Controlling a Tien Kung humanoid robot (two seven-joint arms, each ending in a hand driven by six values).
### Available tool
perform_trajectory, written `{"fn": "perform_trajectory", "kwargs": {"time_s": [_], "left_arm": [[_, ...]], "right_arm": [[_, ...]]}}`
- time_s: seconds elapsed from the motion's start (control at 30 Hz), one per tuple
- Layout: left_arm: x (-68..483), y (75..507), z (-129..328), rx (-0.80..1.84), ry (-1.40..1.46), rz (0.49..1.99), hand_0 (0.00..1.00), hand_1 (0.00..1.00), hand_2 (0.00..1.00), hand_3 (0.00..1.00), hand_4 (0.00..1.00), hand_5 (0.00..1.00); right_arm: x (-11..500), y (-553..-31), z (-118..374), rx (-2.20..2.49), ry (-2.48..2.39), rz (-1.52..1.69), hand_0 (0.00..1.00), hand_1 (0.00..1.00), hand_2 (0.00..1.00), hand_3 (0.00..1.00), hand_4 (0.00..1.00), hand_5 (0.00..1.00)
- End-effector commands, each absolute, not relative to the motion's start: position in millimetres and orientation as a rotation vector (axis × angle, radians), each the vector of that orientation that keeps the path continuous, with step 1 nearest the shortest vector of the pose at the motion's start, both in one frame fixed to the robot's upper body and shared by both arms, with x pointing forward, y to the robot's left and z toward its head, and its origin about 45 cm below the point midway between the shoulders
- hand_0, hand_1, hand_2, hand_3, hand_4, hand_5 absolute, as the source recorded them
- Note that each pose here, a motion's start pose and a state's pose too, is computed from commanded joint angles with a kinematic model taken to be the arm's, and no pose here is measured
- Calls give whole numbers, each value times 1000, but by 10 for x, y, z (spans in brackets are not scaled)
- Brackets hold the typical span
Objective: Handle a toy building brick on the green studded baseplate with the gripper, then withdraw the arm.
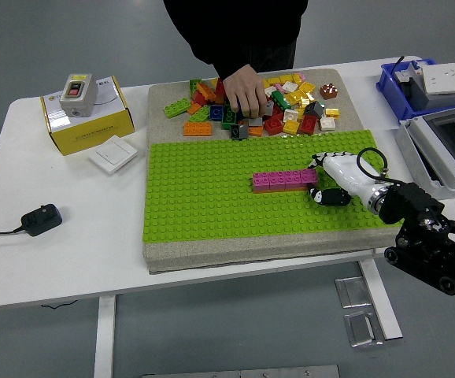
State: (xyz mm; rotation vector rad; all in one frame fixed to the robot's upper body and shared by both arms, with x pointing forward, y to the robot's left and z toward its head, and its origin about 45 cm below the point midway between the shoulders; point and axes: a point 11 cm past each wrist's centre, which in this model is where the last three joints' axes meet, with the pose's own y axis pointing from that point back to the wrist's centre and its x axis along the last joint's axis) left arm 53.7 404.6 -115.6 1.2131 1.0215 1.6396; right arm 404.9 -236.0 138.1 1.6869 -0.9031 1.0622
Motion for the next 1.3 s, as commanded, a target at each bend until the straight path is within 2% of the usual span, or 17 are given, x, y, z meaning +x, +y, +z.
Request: {"fn": "perform_trajectory", "kwargs": {"time_s": [0.07, 1.3], "left_arm": [[537, 4045, -1156, 1213, 1021, 1640, 667, 666, 662, 661, 352, 662], [499, 4038, -1163, 1218, 1027, 1637, 667, 665, 662, 659, 350, 659]], "right_arm": [[4047, -2357, 1381, 1688, -904, 1062, 899, 908, 973, 839, 484, 397], [3980, -2327, 1394, 1725, -927, 1044, 908, 917, 971, 819, 506, 398]]}}
